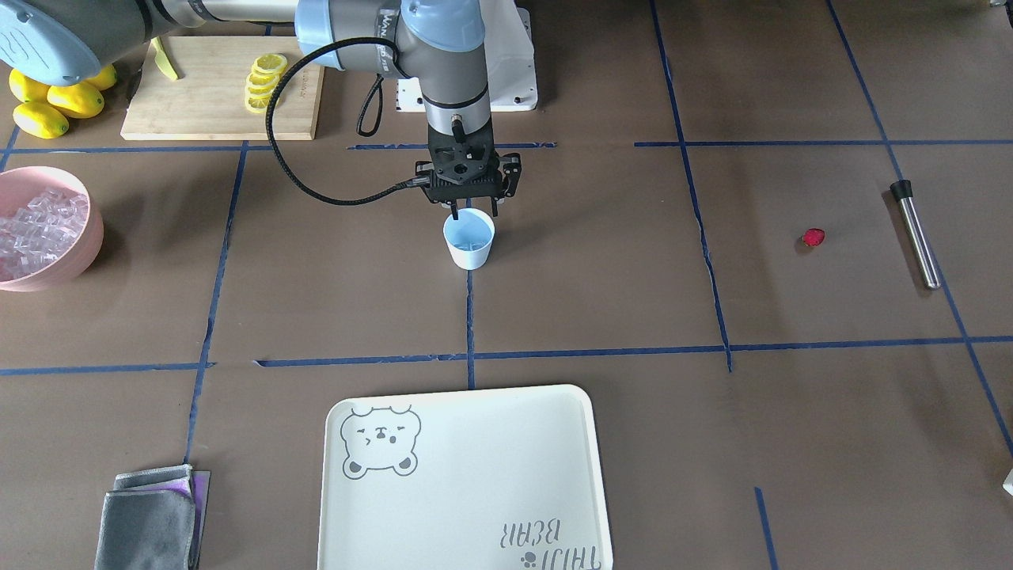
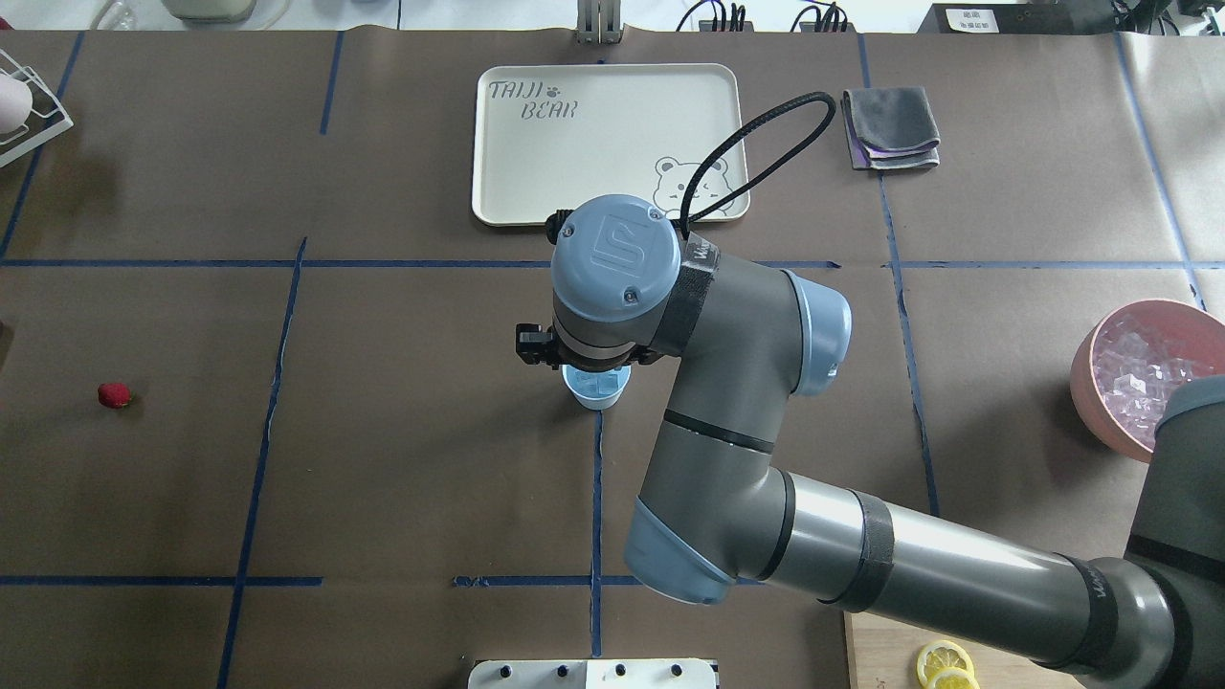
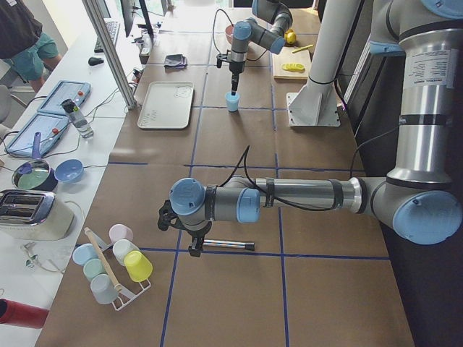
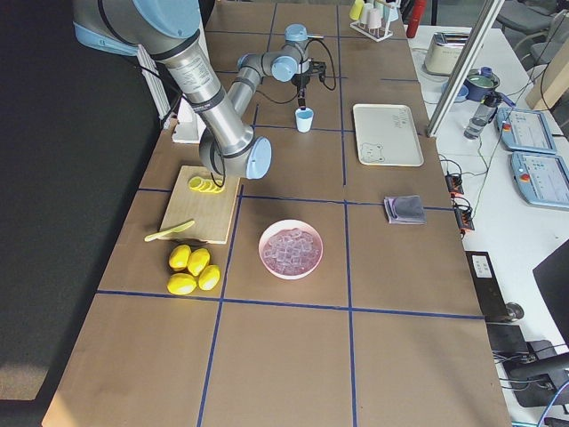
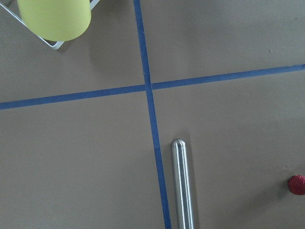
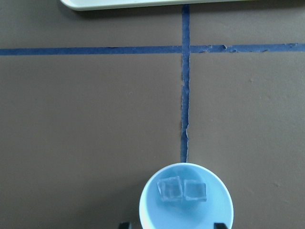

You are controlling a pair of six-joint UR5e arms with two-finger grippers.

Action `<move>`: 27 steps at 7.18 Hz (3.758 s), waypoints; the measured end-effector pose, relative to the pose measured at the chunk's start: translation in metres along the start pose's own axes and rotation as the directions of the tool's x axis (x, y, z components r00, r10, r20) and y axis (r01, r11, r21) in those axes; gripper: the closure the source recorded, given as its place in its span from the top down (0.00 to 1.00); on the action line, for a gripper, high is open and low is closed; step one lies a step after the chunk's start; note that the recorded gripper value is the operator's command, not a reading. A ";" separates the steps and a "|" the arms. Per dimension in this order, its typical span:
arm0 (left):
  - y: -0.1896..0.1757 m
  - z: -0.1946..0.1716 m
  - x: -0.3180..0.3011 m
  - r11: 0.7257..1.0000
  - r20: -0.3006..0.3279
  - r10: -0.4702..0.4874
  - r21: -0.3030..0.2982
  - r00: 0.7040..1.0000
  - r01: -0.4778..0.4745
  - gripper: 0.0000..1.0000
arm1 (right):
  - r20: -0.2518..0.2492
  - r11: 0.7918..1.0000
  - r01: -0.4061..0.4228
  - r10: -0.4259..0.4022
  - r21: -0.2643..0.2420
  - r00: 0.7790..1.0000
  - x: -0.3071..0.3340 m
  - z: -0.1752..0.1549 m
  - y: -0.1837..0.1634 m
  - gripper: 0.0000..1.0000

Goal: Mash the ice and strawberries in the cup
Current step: 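Move the right gripper back past the bowl while the left arm reaches toward the strawberry, then lower the left gripper onto the red strawberry and grasp it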

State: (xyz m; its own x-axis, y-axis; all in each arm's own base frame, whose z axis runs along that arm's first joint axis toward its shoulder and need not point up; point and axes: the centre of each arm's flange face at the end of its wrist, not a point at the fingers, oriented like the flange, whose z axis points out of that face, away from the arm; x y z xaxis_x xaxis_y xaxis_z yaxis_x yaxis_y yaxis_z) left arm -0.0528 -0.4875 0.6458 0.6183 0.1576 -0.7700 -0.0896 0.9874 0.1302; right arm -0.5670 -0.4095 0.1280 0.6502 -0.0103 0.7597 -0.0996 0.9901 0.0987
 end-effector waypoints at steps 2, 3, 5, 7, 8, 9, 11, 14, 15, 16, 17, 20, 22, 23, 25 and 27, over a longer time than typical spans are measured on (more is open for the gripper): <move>-0.005 -0.002 0.013 0.999 0.005 0.035 0.015 0.999 -0.036 1.00 | -0.007 1.000 -0.022 0.022 0.009 1.000 0.012 -0.027 -0.015 1.00; -0.008 -0.001 0.021 0.999 0.006 0.030 0.029 1.000 -0.031 1.00 | -0.013 0.999 -0.039 0.039 0.008 0.999 0.026 -0.050 -0.026 1.00; 0.008 0.026 0.046 0.996 -0.001 -0.017 0.089 1.000 0.017 1.00 | -0.013 0.996 -0.093 0.093 0.002 0.996 0.072 -0.084 -0.056 1.00; 0.036 0.069 0.084 0.985 -0.003 -0.068 0.157 0.998 0.068 1.00 | -0.029 0.998 -0.063 0.063 0.011 0.998 0.151 -0.105 -0.080 1.00; 0.041 0.085 0.106 0.982 0.012 -0.083 0.171 0.996 0.080 1.00 | -0.043 1.000 -0.015 0.015 0.012 0.999 0.198 -0.116 -0.093 1.00; 0.045 0.094 0.124 0.980 0.020 -0.098 0.176 0.995 0.093 0.99 | -0.048 0.999 0.033 -0.033 0.000 0.998 0.242 -0.128 -0.106 1.00; 0.048 0.114 0.173 0.975 0.031 -0.142 0.179 0.989 0.135 0.98 | -0.041 0.996 0.088 -0.089 -0.025 0.995 0.325 -0.151 -0.129 1.00; 0.063 0.160 0.234 0.963 0.060 -0.219 0.177 0.974 0.205 0.97 | -0.064 0.990 0.132 -0.135 -0.046 0.989 0.421 -0.165 -0.136 1.00; 0.067 0.172 0.243 0.959 0.072 -0.234 0.182 0.969 0.218 0.96 | -0.071 0.990 0.130 -0.134 -0.050 0.988 0.435 -0.165 -0.135 1.00; 0.068 0.181 0.250 0.957 0.081 -0.240 0.186 0.967 0.222 0.96 | -0.075 0.990 0.127 -0.131 -0.053 0.988 0.443 -0.165 -0.134 1.00; 0.065 0.189 0.254 0.957 0.085 -0.241 0.186 0.967 0.222 0.95 | -0.078 0.991 0.125 -0.129 -0.055 0.989 0.446 -0.164 -0.133 1.00; 0.052 0.209 0.254 0.958 0.097 -0.243 0.181 0.965 0.223 0.91 | -0.081 0.991 0.120 -0.124 -0.054 0.989 0.447 -0.164 -0.133 1.00; 0.052 0.212 0.250 0.958 0.102 -0.244 0.178 0.964 0.224 0.86 | -0.080 0.991 0.119 -0.123 -0.054 0.989 0.447 -0.164 -0.133 1.00; 0.053 0.212 0.249 0.958 0.104 -0.245 0.177 0.964 0.224 0.81 | -0.079 0.992 0.118 -0.122 -0.053 0.989 0.447 -0.165 -0.132 1.00; 0.054 0.212 0.247 0.958 0.106 -0.247 0.176 0.963 0.227 0.72 | -0.079 0.992 0.116 -0.120 -0.053 0.990 0.447 -0.165 -0.132 1.00; 0.054 0.212 0.246 0.958 0.106 -0.248 0.176 0.963 0.227 0.68 | -0.080 0.992 0.115 -0.119 -0.054 0.990 0.447 -0.164 -0.132 1.00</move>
State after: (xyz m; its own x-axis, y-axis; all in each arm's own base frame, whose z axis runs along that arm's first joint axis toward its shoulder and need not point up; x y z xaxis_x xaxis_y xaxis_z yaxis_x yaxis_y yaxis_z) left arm 0.2602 -0.3976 0.5957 0.7007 -0.0941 -0.7072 0.1920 0.9796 0.0598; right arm -0.1397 -0.5218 0.3489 0.7156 -0.1166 0.6887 0.0164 0.9885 0.1503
